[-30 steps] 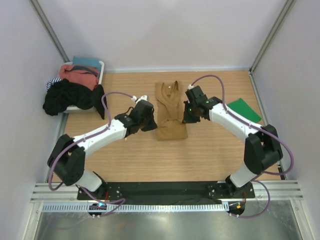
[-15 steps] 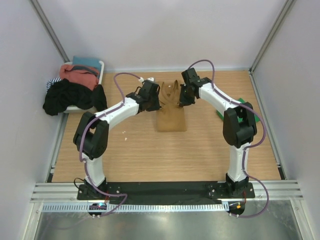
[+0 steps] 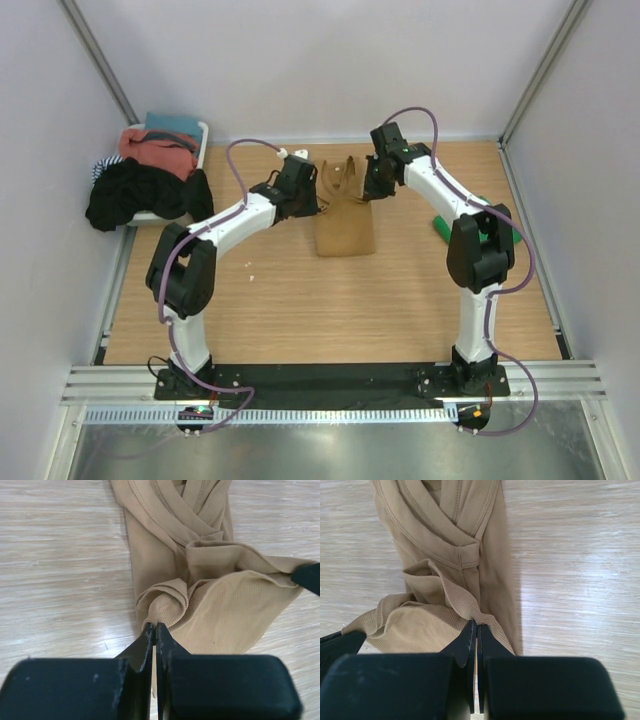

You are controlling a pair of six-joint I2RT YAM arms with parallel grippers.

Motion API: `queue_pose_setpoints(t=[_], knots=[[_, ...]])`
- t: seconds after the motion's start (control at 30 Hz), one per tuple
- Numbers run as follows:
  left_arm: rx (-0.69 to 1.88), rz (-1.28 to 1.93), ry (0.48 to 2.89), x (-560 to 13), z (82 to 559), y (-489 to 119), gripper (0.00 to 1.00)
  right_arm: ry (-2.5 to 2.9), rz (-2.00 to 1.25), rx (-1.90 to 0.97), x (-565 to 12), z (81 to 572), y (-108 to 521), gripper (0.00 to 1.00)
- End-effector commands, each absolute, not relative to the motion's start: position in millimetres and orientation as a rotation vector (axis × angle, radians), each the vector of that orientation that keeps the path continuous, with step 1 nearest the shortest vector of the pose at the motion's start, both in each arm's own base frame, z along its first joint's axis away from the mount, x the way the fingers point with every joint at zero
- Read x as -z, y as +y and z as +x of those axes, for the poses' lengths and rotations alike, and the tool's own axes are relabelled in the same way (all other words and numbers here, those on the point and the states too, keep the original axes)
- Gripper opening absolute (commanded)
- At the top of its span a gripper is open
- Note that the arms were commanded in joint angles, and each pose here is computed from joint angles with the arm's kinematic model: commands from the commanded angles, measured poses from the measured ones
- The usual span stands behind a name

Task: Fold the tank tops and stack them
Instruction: Fold the tank top

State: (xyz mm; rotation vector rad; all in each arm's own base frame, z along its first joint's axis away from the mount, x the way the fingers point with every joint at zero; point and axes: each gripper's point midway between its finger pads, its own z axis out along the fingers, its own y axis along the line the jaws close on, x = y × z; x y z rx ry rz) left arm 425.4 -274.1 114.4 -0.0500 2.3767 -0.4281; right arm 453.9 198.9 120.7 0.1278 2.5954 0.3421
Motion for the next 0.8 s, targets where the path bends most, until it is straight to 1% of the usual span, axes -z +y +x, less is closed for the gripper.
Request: queue_pose_setpoints(t=[0.0, 0.27, 0.37, 0.47, 0.57, 0.6, 0.63, 0.7, 0.73, 0.77], knots=[[0.455, -0.048, 2.241, -158.7, 450.3, -270.9, 0.0, 2.536, 0.132, -0.38, -147.3, 469.9, 195.5, 0.01], [0.478, -0.055, 2.205, -165.3, 464.6, -269.5, 0.0, 2.49, 0.138, -0.423, -164.2, 483.8, 196.6, 0.01], [0.487, -0.058, 2.187, -166.7, 471.5, -271.1, 0.0, 2.492, 0.134, -0.435, -162.4, 491.6, 199.7, 0.01], [0.483, -0.066, 2.195, -157.9, 479.7, -271.6, 0.0, 2.479, 0.138, -0.447, -163.6, 502.2, 201.9, 0.01], [0.479, -0.084, 2.202, -146.8, 495.9, -272.2, 0.0, 2.476, 0.154, -0.426, -154.4, 515.5, 202.2, 0.02], [0.49, -0.079, 2.208, -143.7, 499.2, -274.7, 0.0, 2.495, 0.158, -0.422, -142.3, 519.1, 203.1, 0.03], [0.473, -0.086, 2.245, -126.4, 501.9, -273.6, 0.0, 2.487, 0.163, -0.432, -142.5, 523.5, 204.7, 0.06], [0.498, -0.098, 2.252, -126.8, 512.6, -273.6, 0.06, 2.494, 0.175, -0.426, -126.0, 532.9, 205.5, 0.14], [0.494, -0.109, 2.282, -119.0, 518.2, -273.5, 0.11, 2.475, 0.182, -0.426, -130.4, 540.0, 204.3, 0.3], [0.492, -0.129, 2.294, -117.4, 524.5, -266.1, 0.31, 2.471, 0.186, -0.415, -128.5, 543.4, 202.7, 0.37]])
